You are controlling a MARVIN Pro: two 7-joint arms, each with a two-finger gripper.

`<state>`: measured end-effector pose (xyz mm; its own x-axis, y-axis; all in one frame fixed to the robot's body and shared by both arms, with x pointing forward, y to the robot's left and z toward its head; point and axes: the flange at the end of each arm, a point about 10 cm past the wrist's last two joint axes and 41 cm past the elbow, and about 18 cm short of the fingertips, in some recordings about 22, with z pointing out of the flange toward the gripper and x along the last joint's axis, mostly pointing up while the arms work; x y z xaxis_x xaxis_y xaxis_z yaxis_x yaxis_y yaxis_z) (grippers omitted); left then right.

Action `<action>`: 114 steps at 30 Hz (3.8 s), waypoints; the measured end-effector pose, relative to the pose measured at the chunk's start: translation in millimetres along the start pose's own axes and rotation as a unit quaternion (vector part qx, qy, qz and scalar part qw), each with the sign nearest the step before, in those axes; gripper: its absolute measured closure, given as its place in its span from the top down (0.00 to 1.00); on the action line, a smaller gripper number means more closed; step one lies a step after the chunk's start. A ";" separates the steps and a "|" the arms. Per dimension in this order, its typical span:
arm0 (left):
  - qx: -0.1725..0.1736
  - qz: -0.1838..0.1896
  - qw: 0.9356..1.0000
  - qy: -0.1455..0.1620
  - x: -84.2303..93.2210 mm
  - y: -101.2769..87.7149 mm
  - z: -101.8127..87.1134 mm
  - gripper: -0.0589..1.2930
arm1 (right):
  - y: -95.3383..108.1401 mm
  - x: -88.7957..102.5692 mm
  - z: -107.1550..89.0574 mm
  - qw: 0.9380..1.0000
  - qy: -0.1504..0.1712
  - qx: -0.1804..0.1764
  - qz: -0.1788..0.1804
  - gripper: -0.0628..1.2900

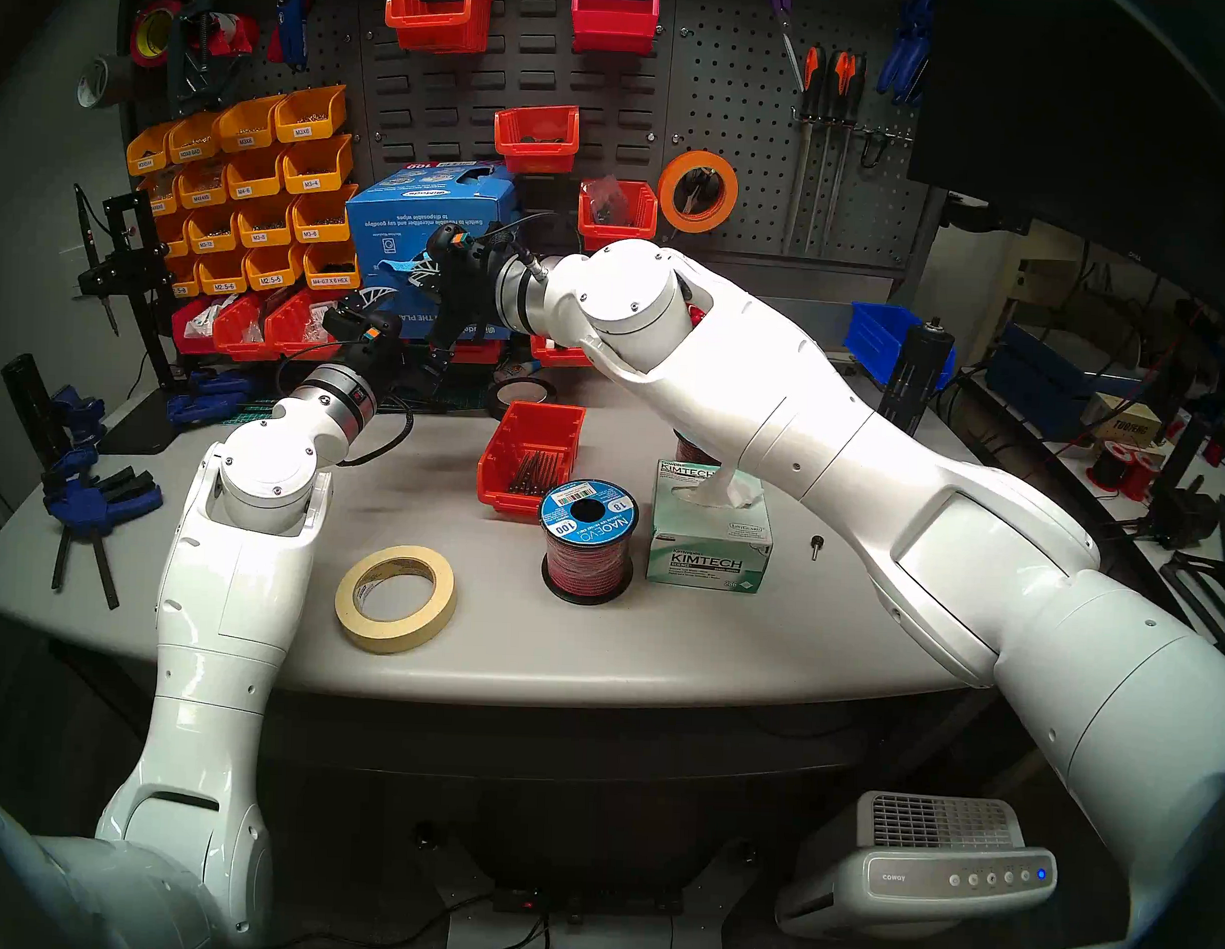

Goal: Take out a shop towel

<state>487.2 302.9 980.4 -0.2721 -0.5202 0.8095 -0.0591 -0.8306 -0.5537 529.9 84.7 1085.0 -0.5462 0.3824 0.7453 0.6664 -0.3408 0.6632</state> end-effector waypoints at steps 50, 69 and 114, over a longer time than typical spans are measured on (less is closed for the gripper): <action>-0.004 0.003 1.000 0.004 6.5 10.3 0.6 0.97 | -34.4 36.2 -61.4 0.999 0.041 0.032 0.006 0.02; -0.001 0.004 1.000 0.003 4.9 10.6 3.0 0.97 | -32.8 50.0 -119.6 0.999 0.032 -0.002 -0.006 0.02; -0.007 0.002 1.000 0.007 6.6 11.6 4.4 0.97 | -21.6 57.6 -231.4 0.993 -0.025 -0.111 -0.012 0.02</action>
<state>488.9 289.0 980.2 -0.2853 -0.5206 0.8047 -0.0718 -0.8257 -0.5596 366.6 -84.6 1129.5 -0.5313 0.4327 0.7283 0.5224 -0.5094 0.6838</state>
